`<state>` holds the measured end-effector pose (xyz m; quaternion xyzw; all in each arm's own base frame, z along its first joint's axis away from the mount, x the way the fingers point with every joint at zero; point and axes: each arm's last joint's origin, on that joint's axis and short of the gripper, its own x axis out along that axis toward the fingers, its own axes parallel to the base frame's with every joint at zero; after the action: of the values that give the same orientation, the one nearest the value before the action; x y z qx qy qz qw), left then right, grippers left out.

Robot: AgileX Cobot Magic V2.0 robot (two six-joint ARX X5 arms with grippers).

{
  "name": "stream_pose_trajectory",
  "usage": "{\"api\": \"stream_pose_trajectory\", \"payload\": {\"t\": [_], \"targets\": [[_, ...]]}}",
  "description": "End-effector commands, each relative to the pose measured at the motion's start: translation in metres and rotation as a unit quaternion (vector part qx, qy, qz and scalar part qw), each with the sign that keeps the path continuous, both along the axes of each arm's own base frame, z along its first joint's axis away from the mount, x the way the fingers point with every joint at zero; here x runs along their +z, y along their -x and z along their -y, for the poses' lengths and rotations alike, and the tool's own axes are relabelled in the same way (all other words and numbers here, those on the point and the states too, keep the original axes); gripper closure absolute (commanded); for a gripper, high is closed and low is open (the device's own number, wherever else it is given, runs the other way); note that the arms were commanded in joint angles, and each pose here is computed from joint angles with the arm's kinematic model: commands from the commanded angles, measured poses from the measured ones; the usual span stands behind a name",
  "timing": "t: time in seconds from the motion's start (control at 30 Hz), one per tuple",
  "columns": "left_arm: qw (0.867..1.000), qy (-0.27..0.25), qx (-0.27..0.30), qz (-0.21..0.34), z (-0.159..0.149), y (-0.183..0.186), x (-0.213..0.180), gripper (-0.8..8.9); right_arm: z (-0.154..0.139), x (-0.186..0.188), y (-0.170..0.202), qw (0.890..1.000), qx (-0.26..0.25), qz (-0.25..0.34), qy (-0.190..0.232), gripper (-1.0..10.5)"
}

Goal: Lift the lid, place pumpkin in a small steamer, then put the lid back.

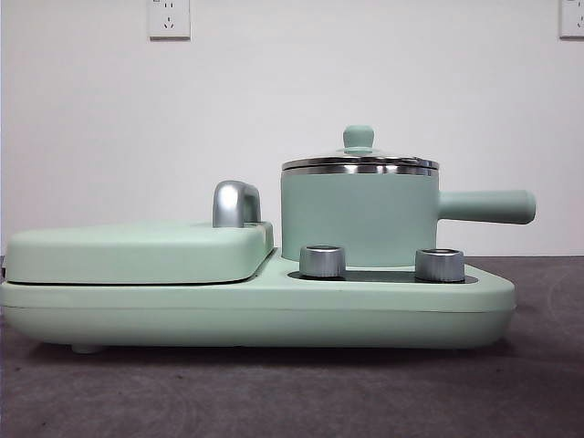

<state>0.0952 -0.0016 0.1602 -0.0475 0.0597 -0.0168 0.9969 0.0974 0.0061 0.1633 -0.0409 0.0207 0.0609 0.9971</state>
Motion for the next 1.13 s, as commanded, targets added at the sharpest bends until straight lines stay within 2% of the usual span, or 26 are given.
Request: {"api": "stream_pose_trajectory", "payload": {"t": [0.03, 1.13], "targets": [[1.000, 0.000, 0.000, -0.004, 0.0000, -0.0011, -0.0057, 8.07, 0.0010, 0.0018, 0.0004, 1.000, -0.016, 0.016, 0.003, 9.3], [1.000, 0.000, 0.000, -0.004, 0.0000, -0.0011, -0.0058, 8.07, 0.0006, 0.0015, 0.0005, 1.000, -0.014, 0.014, -0.002, 9.3]]}}
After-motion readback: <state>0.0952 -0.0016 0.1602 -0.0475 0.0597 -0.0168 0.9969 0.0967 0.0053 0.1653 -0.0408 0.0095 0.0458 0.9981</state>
